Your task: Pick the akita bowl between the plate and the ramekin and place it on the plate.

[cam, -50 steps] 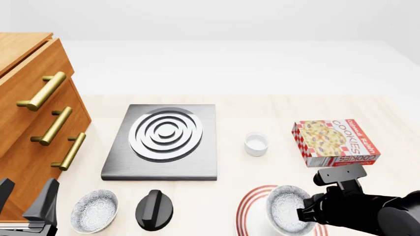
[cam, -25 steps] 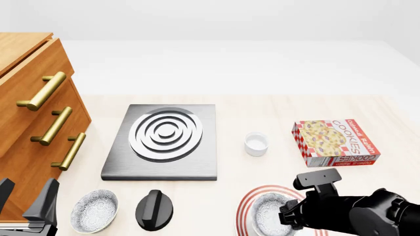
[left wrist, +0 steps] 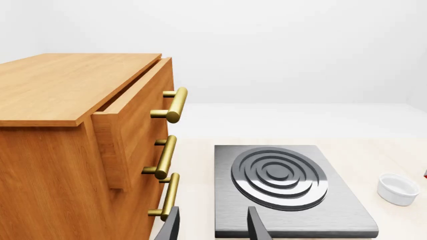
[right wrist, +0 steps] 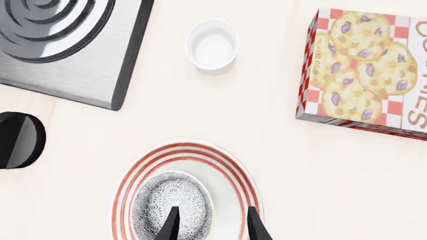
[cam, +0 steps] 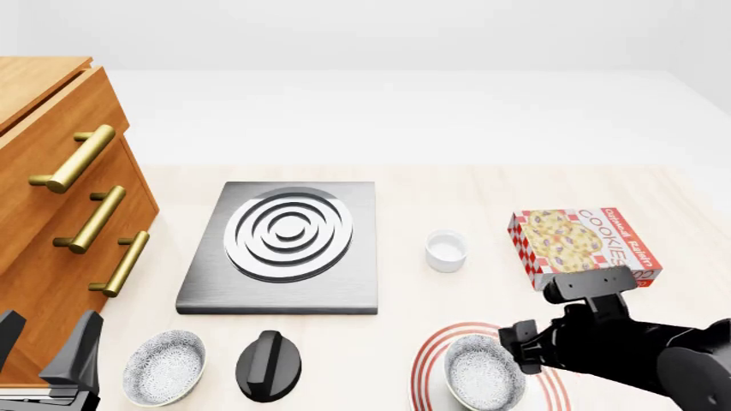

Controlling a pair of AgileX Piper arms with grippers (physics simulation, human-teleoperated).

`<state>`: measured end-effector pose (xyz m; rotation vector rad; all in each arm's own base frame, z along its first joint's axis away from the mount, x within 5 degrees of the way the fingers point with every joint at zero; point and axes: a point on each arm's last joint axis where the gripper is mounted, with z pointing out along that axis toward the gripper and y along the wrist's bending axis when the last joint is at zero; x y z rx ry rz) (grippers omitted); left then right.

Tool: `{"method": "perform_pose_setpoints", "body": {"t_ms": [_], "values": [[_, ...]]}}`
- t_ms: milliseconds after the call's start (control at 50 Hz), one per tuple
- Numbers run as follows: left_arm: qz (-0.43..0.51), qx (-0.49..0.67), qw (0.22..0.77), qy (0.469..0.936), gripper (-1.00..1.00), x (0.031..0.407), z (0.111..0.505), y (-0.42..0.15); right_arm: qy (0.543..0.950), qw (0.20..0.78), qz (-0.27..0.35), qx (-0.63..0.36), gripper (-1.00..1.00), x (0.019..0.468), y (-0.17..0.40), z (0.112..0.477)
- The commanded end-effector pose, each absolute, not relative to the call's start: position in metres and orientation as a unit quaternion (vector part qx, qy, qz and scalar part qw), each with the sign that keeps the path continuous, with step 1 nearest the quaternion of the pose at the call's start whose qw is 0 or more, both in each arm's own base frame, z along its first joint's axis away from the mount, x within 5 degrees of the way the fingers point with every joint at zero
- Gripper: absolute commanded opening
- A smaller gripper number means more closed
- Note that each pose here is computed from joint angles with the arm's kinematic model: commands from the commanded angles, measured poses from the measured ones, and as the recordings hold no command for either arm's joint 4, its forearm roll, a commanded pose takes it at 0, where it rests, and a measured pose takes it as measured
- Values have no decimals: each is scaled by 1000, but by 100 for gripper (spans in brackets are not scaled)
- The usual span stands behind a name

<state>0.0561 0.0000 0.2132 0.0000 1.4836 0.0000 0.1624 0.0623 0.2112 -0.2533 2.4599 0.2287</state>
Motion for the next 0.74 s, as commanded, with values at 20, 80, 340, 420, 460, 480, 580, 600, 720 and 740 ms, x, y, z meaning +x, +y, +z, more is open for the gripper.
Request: {"method": "perform_pose_setpoints", "body": {"t_ms": [20,80,340,420,460,480,580,600,720,740], "values": [[0,0,737,676,100,56,213,0,907,408,80,-72,100,154,43,248],[0,0,737,676,100,56,213,0,879,464,83,-70,100,145,38,262],[0,0,737,676,100,56,213,0,824,564,58,-3,100,107,11,291],[0,0,737,676,100,56,213,0,813,579,57,7,100,97,9,299],[0,0,737,676,100,56,213,0,808,587,49,13,100,92,6,303],[0,0,737,676,100,56,213,0,808,587,49,10,100,92,7,305],[0,0,737,676,100,56,213,0,762,646,7,28,100,65,-2,336],[0,0,737,676,100,56,213,0,759,650,-9,28,100,61,-3,339],[0,0,737,676,100,56,213,0,737,675,-18,22,100,62,-3,357],[0,0,737,676,100,56,213,0,725,685,-67,18,100,60,-7,356]]}}
